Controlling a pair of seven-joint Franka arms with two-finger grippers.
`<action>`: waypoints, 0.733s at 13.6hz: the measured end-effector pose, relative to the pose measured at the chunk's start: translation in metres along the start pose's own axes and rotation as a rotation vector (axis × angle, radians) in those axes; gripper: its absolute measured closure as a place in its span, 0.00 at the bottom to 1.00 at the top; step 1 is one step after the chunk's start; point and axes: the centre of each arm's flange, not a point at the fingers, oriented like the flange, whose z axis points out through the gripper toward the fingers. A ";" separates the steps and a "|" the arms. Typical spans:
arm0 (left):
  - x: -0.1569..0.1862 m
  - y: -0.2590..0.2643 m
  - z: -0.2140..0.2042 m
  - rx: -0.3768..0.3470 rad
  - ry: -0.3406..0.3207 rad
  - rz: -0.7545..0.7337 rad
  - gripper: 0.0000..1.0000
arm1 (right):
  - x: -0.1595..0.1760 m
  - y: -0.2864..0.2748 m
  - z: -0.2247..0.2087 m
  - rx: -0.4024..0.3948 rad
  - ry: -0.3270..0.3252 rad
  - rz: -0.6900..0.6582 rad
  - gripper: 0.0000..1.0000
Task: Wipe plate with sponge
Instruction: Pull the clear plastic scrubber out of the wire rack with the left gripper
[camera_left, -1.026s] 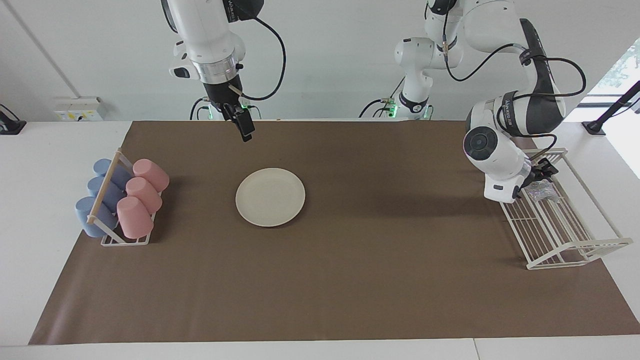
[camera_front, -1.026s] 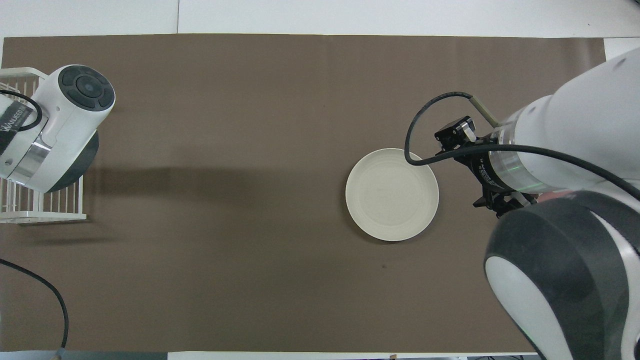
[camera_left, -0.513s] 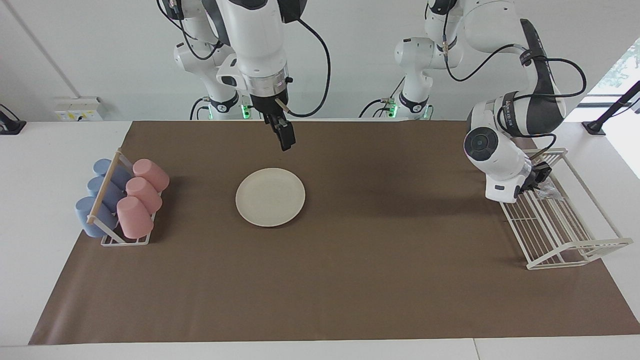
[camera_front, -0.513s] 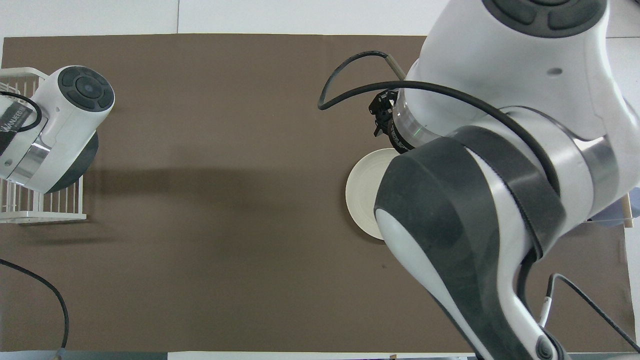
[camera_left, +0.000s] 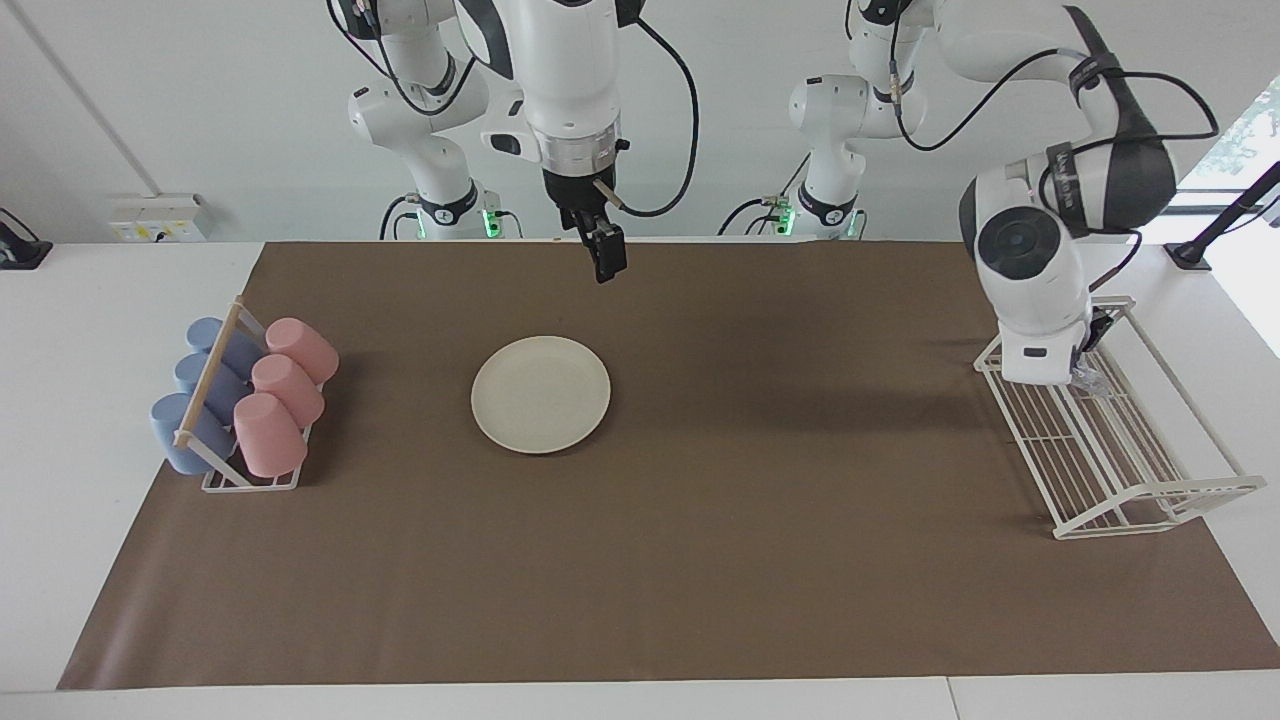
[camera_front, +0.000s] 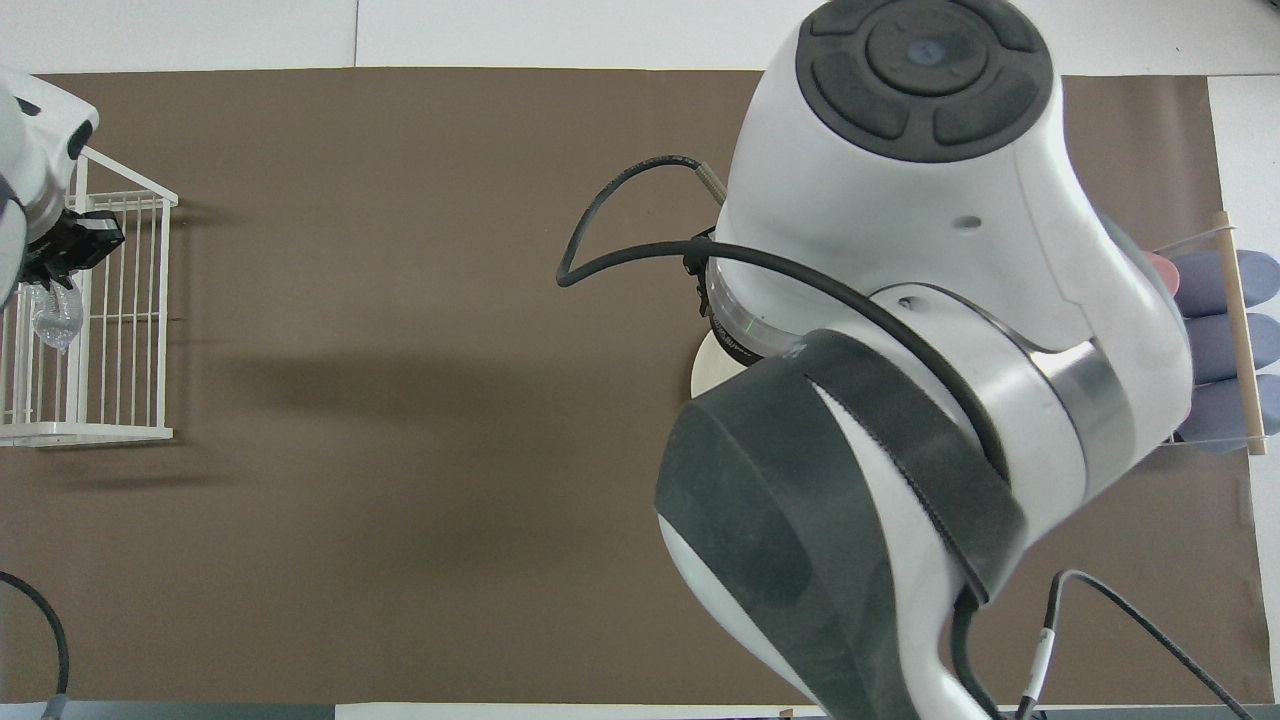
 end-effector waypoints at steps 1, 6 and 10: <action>-0.004 -0.013 -0.016 -0.096 -0.050 -0.025 0.96 | -0.002 0.001 0.000 -0.003 0.001 -0.003 0.00; -0.034 -0.065 -0.066 -0.530 -0.271 -0.074 0.96 | -0.016 0.002 -0.003 0.020 0.000 0.095 0.00; -0.043 -0.085 -0.060 -0.826 -0.438 -0.021 0.96 | -0.048 -0.007 0.000 0.103 -0.019 0.209 0.00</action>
